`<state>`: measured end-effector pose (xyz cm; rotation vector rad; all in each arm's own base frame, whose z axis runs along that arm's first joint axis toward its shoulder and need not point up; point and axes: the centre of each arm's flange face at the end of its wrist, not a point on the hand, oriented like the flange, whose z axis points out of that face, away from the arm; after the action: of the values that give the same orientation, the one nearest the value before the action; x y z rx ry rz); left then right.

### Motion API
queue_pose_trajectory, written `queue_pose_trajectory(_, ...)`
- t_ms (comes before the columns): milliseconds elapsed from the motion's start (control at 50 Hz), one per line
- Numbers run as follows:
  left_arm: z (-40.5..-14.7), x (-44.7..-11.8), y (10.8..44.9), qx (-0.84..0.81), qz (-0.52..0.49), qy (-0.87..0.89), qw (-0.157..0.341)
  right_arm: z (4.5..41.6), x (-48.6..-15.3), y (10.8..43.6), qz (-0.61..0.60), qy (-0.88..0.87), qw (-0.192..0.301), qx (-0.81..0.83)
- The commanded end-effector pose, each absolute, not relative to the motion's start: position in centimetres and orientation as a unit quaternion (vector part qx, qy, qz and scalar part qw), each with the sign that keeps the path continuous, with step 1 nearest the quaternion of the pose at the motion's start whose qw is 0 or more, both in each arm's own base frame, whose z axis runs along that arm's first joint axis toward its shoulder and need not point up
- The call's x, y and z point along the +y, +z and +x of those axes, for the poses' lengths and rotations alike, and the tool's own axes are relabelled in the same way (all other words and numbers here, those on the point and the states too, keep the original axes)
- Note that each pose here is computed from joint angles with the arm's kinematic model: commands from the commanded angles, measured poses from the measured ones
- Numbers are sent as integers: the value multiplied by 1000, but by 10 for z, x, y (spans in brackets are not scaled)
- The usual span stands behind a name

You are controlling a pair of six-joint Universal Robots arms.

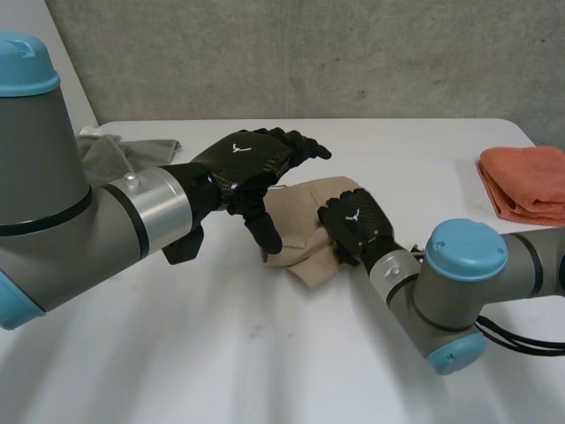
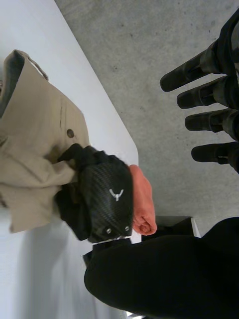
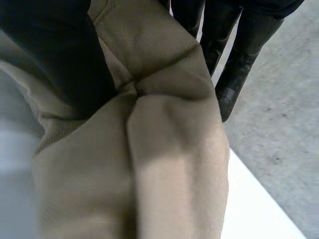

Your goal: Fold the laundry.

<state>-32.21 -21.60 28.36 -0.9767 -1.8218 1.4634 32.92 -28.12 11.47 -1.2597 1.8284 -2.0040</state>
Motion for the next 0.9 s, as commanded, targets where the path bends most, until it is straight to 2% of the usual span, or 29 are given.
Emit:
queue_pose_trajectory(20,-322,-216,285,-685,-368,552,300,307,-314,127,-393,-683,41,614)
queue_pose_trajectory(120,-322,-216,285,-685,-367,554,299,255,-360,136,-384,-692,-20,611)
queue_pose_trajectory(220,-321,-217,285,-685,-366,554,299,220,-388,146,-417,-701,-56,576)
queue_pose_trajectory(300,-321,-218,285,-685,-366,554,298,211,-408,162,-428,-723,-59,539)
queue_pose_trajectory(420,-321,-217,285,-685,-366,554,299,206,-449,217,-377,-782,-51,493)
queue_pose_trajectory(480,-321,-217,285,-685,-366,554,299,203,-457,231,-356,-794,-40,491)
queue_pose_trajectory(620,-321,-217,285,-685,-366,554,299,206,-436,212,-368,-742,22,559)
queue_pose_trajectory(700,-321,-218,285,-685,-366,554,298,213,-409,196,-414,-707,84,568)
queue_pose_trajectory(720,-321,-217,285,-685,-366,554,299,217,-396,188,-435,-693,113,563)
queue_pose_trajectory(780,-321,-218,284,-687,-365,553,299,221,-378,176,-460,-674,145,561)
queue_pose_trajectory(900,-321,-218,283,-691,-360,549,303,221,-349,148,-497,-642,140,566)
